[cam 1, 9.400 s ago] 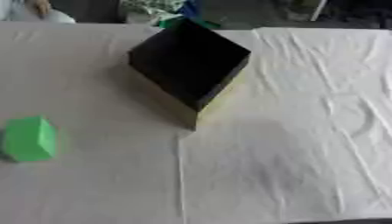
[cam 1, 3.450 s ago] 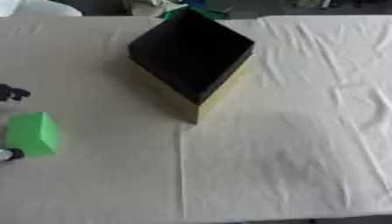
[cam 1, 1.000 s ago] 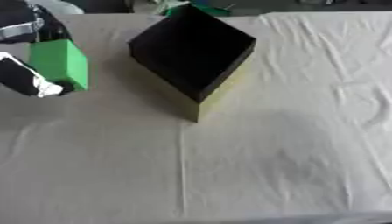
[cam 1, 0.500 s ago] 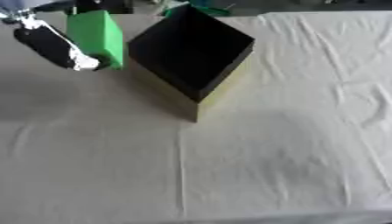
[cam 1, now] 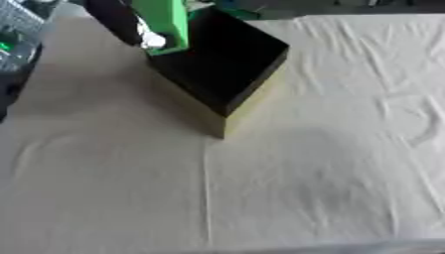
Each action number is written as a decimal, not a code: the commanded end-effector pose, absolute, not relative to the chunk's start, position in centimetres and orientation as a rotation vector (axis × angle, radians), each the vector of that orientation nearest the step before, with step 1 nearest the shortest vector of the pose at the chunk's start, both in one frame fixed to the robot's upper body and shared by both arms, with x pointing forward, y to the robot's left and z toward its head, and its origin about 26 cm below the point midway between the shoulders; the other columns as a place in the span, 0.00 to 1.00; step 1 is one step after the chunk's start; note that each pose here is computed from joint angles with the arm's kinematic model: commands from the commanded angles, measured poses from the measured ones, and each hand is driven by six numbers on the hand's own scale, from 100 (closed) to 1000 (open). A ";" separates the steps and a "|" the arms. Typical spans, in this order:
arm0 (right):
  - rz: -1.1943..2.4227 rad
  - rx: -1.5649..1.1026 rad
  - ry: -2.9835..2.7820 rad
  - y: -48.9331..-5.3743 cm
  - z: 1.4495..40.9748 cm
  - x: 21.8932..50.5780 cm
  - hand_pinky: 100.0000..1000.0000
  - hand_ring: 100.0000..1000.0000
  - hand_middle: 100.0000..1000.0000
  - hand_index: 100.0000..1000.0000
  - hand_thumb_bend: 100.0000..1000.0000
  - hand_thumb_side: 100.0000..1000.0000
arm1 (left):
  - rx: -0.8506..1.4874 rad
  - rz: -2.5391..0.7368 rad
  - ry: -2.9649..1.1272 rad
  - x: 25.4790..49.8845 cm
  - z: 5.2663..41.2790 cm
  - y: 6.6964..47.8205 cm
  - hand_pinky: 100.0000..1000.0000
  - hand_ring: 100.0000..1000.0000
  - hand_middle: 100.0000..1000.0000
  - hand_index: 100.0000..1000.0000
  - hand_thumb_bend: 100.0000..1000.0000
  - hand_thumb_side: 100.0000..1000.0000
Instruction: Pick up objects on the table and place them in the box.
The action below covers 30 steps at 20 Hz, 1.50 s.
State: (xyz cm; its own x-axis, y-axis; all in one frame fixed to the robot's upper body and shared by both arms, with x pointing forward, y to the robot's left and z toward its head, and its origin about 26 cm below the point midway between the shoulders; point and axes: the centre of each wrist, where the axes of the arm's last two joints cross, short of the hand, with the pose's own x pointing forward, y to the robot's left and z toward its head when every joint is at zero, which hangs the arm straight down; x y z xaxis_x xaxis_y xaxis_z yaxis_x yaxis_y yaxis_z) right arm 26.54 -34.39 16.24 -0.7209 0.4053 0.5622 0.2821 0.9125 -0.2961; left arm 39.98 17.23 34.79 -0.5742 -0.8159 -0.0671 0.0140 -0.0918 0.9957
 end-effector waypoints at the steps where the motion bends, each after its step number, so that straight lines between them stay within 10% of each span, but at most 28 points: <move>1: 0.275 -0.476 -2.450 -34.3 17.3 26.6 0.73 0.74 0.69 0.91 0.00 1.00 | 0.915 -1.705 -1.594 40.9 35.6 16.2 0.54 0.55 0.41 0.53 0.03 0.23; 19: 0.256 -0.406 -2.473 -33.2 17.8 27.3 0.72 0.73 0.68 0.91 0.00 1.00 | 0.994 -1.594 -1.545 47.2 30.7 14.4 0.54 0.55 0.41 0.53 0.05 0.22; 29: 0.217 -0.391 -2.454 -32.8 17.5 27.4 0.72 0.72 0.67 0.91 0.00 1.00 | 1.011 -1.654 -1.465 48.7 27.5 15.4 0.66 0.70 0.64 0.75 0.30 0.28; 30: 0.215 -0.391 -2.452 -32.7 17.4 27.4 0.72 0.72 0.67 0.91 0.00 1.00 | 1.013 -1.662 -1.462 48.8 27.4 15.5 0.69 0.74 0.69 0.79 0.45 0.35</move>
